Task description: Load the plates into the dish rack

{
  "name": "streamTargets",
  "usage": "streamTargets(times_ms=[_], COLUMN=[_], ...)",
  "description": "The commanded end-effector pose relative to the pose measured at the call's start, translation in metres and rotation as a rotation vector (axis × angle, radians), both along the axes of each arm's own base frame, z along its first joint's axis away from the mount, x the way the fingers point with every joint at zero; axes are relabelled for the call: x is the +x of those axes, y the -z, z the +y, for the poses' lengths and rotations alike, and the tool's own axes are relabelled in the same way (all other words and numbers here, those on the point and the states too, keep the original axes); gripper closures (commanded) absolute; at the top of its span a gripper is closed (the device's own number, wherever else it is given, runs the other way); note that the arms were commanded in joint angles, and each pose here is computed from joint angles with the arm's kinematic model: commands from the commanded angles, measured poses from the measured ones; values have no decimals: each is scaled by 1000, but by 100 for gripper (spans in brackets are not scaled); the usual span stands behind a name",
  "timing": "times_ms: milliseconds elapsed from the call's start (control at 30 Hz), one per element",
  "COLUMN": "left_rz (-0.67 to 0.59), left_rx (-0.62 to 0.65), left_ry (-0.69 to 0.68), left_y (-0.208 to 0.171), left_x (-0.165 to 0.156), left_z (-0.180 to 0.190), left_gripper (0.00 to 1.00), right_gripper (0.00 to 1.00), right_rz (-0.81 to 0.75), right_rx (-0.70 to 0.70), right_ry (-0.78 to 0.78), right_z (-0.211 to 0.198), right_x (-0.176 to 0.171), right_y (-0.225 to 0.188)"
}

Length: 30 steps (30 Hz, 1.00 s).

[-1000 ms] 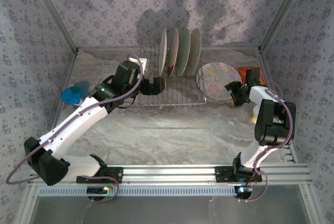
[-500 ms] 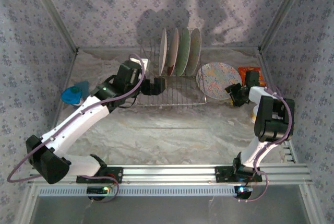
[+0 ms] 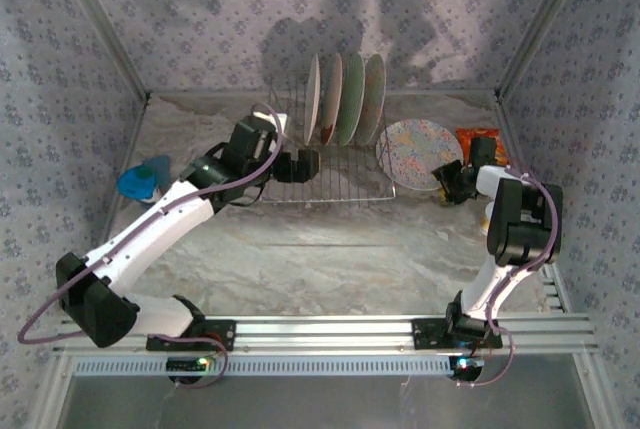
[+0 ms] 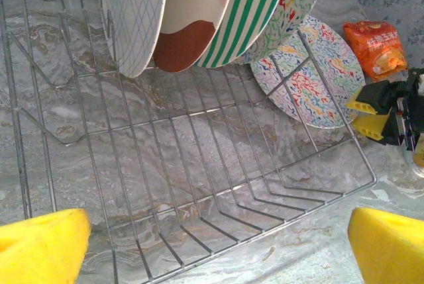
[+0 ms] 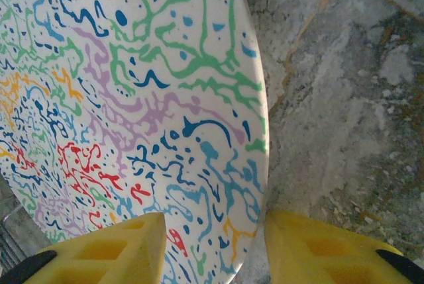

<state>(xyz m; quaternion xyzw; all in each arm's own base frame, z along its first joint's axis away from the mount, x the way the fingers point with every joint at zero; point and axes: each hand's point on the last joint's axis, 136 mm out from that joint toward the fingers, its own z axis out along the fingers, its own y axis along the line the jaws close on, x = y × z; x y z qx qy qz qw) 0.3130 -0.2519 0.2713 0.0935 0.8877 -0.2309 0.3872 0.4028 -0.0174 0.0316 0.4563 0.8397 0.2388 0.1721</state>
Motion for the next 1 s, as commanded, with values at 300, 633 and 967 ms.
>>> streamTargets(times_ms=[300,633,967], left_rz=[-26,-25,-33], left_rx=[1,4,-6], left_ry=[6,9,2], left_y=[-13,-12,-15], left_x=[7,9,5], left_z=[-7,-8,-4], left_gripper=[1,1,1], right_gripper=[75,100,100], right_rz=[-27,-81,-165], right_rx=[26,22,-36], right_ry=[-9,-29,-103], right_z=[-1,0,12], right_x=[8,15,22], right_y=[5,-7,-58])
